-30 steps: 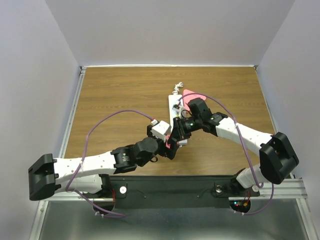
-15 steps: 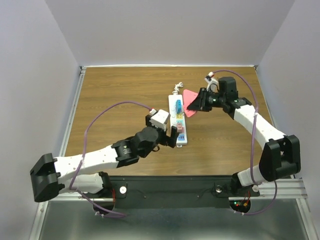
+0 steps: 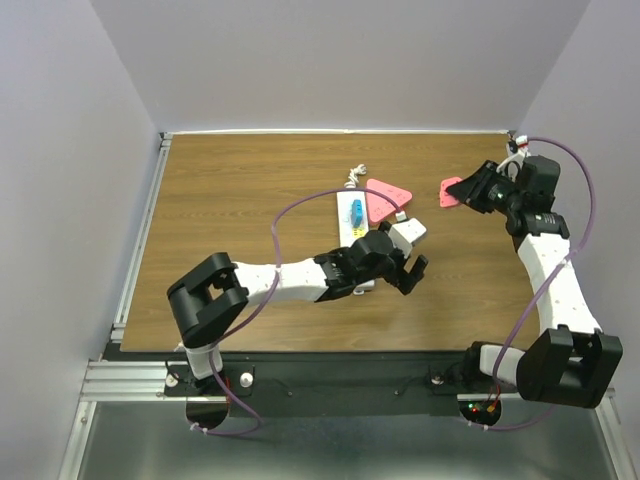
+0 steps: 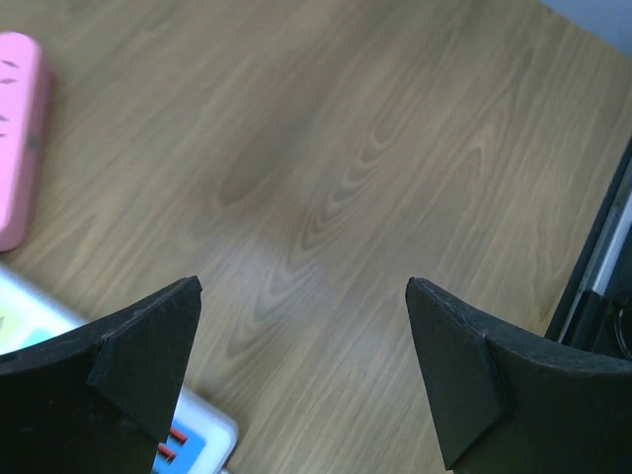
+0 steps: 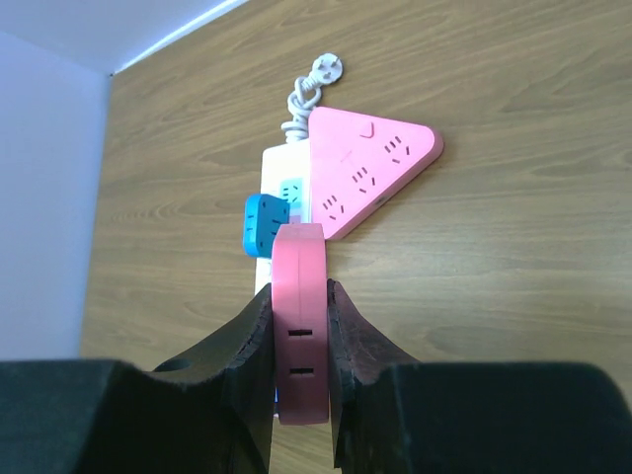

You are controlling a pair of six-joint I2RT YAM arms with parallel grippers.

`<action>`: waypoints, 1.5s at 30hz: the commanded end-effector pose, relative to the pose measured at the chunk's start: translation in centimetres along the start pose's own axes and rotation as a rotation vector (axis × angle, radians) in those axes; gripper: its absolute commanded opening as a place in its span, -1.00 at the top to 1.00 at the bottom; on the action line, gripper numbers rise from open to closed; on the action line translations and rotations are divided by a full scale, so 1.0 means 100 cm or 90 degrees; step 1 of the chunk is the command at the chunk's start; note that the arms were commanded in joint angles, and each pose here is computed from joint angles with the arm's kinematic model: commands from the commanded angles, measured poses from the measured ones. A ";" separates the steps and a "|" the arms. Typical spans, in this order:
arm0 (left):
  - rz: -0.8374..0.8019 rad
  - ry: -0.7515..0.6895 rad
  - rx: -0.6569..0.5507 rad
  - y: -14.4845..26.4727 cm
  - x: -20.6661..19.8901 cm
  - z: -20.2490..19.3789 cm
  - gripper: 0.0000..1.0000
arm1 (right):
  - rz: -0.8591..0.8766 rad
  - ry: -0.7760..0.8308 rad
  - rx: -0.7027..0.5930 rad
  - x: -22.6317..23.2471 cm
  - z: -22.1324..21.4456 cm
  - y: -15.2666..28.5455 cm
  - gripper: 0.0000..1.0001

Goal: Insert the plug

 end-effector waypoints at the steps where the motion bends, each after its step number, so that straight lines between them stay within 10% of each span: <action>1: -0.080 -0.012 -0.037 -0.014 -0.012 0.022 -0.90 | -0.026 0.008 -0.049 -0.002 0.017 0.013 0.99; 29: 0.190 0.134 0.178 -0.015 0.141 -0.090 -0.89 | 0.022 0.001 -0.037 0.014 0.010 0.023 0.99; 45: 0.155 0.118 0.027 -0.034 0.154 0.044 -0.91 | 0.036 0.012 -0.038 0.019 0.011 0.027 0.99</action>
Point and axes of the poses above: each gripper's point midway between its finger pads, its own y axis back along the fingers, its own x axis along the line the jaws close on, z = x × y, the point moved 2 cm from there along y, back along the fingers, and after that the axes turned 6 degrees about y, right-handed, at the moved point
